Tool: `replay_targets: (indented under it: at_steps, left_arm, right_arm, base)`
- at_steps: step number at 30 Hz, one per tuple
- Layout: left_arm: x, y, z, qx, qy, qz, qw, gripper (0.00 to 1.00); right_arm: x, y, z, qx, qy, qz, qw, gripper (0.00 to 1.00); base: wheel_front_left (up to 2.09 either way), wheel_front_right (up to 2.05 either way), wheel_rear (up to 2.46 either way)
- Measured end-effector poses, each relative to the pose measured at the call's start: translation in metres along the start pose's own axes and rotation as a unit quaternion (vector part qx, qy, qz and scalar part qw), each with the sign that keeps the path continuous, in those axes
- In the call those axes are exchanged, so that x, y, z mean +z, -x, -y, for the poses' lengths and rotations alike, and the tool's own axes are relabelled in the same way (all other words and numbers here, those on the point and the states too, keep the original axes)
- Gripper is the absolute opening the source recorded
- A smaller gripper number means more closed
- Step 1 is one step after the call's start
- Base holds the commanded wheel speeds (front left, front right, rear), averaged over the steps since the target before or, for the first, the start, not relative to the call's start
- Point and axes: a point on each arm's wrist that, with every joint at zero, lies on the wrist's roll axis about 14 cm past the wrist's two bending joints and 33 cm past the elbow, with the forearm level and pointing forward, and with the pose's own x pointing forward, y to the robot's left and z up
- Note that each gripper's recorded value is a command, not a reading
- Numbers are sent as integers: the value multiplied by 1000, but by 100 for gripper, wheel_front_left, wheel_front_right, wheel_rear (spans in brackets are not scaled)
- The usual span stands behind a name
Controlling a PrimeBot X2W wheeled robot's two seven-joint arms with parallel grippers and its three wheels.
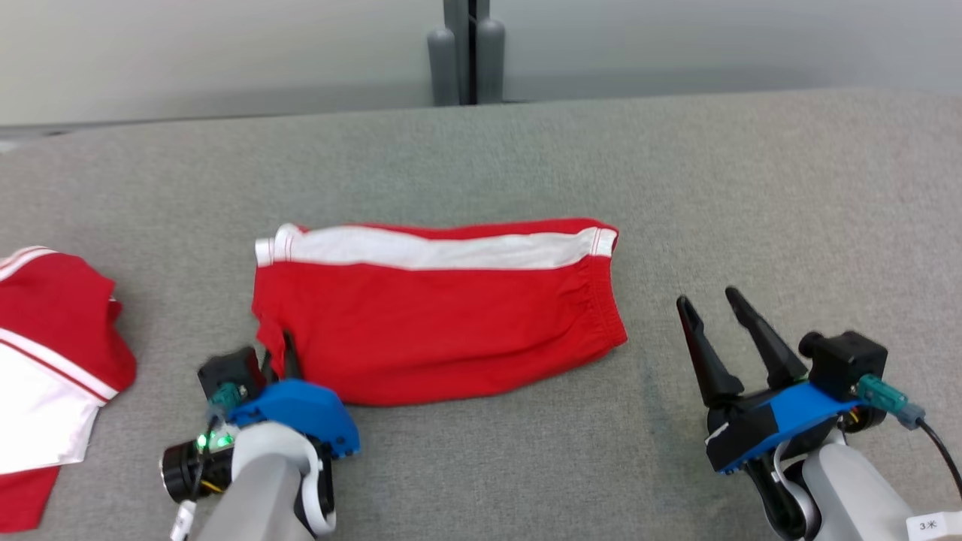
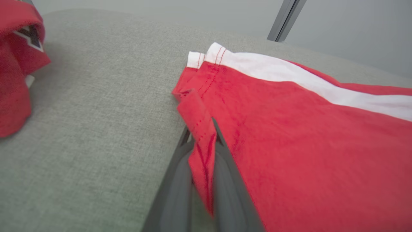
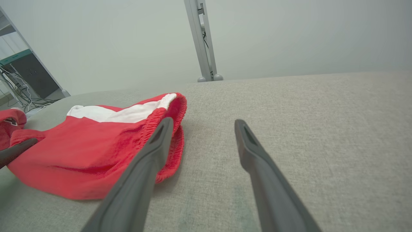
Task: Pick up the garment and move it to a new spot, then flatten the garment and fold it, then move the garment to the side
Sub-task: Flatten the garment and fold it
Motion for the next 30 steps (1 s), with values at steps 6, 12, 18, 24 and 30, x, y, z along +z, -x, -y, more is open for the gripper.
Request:
replay_targets:
  at_steps: [6,12,18,24,30]
  left_arm:
    - [0,20,1,-1,-19,15,1000,100]
    - [5,29,7,-11,-46,37,998,100]
    - [-1,32,11,-19,-57,34,998,100]
    - [1,32,11,-21,-69,39,997,100]
    - [2,32,11,-20,-76,43,996,100]
  right_arm:
    - [-7,5,-12,12,2,-10,1000,100]
    - [-12,-10,-34,45,3,-18,999,100]
    - [-18,-38,-47,65,9,-33,997,100]
    - [-66,-49,-33,44,13,-114,992,100]
    - [-95,-46,-39,39,-22,-162,986,21]
  base:
    - [0,0,0]
    - [0,0,0]
    - [0,0,0]
    - [0,0,0]
    - [0,0,0]
